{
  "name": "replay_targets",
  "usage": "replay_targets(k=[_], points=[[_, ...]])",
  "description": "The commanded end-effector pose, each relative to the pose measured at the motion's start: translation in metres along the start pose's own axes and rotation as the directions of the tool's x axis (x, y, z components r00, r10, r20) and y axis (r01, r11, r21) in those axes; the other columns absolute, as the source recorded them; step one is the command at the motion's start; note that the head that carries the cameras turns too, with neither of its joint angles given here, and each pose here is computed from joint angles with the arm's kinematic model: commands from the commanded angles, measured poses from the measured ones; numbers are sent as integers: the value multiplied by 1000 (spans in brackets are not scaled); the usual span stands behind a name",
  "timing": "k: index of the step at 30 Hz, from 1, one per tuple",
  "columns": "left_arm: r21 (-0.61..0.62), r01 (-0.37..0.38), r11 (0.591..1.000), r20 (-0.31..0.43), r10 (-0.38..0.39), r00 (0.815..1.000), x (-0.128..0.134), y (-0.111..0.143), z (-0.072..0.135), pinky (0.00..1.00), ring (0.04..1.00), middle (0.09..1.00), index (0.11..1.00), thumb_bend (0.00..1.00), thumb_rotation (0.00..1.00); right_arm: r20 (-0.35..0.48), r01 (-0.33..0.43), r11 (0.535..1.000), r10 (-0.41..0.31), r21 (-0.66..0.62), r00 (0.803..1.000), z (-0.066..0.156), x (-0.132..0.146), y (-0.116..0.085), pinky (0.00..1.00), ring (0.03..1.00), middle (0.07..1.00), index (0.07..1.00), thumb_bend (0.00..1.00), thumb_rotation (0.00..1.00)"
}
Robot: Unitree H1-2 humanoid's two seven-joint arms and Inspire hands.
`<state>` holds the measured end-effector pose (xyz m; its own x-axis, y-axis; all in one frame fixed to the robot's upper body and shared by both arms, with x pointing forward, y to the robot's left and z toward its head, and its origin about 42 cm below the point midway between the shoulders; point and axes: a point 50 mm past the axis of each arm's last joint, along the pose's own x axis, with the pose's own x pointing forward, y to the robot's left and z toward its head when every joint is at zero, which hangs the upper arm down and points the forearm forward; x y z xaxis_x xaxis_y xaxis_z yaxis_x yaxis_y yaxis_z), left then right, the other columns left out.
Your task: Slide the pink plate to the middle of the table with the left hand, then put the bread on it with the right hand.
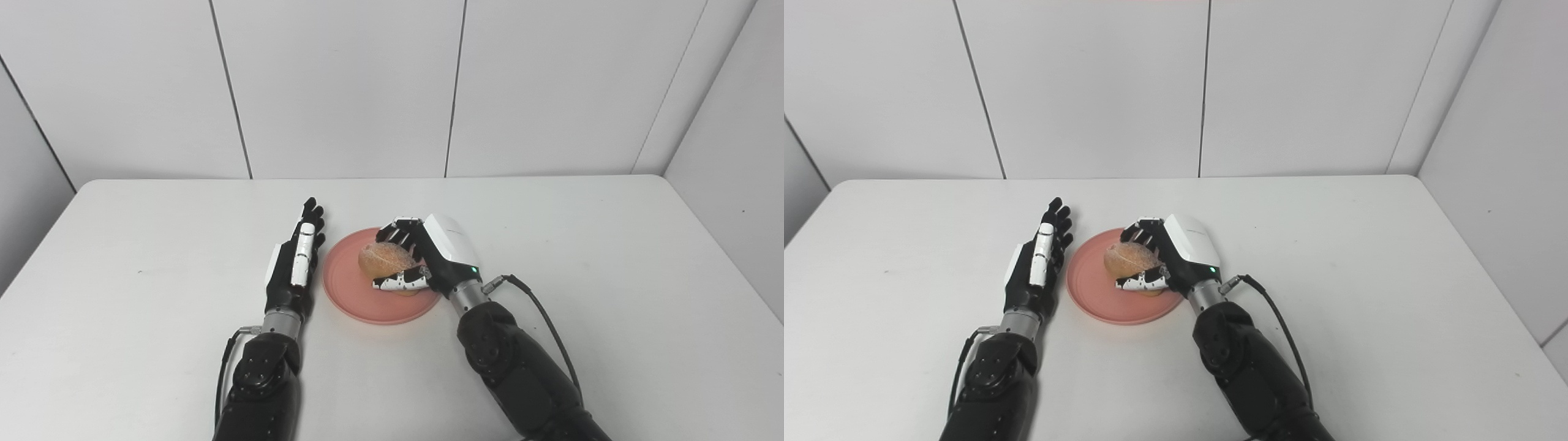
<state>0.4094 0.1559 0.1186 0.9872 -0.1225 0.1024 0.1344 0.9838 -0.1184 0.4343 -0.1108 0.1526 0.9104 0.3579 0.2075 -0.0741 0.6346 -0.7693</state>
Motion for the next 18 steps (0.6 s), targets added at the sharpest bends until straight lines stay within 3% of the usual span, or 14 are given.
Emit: replay_targets(k=[1,3,7,12,18], points=[[-11,-1,1000,-7,1,1000,-3,-5,-3,1000,1000,984,969,537,1000,92,40,999,-39,-8,995,18,14,-18,473,574,625,499,508,88],[-10,-4,1000,-5,4,1000,-3,-5,-3,1000,1000,981,966,540,1000,93,20,1000,-18,-14,995,19,10,-19,624,707,756,753,571,351],[-4,-4,1000,-3,4,1000,-3,-4,-3,1000,1000,977,964,535,1000,106,-13,1000,15,-19,994,20,5,-23,758,830,869,908,663,648],[-2,-1,1000,-5,1,1000,-3,-3,-3,1000,1000,979,963,540,1000,143,-7,1000,9,-18,990,20,-3,-30,807,886,917,964,696,754],[-12,3,1000,-3,-3,1000,-3,-3,-2,1000,1000,982,965,536,1000,144,17,1000,-16,-4,989,19,-17,-39,798,900,940,991,702,794]])
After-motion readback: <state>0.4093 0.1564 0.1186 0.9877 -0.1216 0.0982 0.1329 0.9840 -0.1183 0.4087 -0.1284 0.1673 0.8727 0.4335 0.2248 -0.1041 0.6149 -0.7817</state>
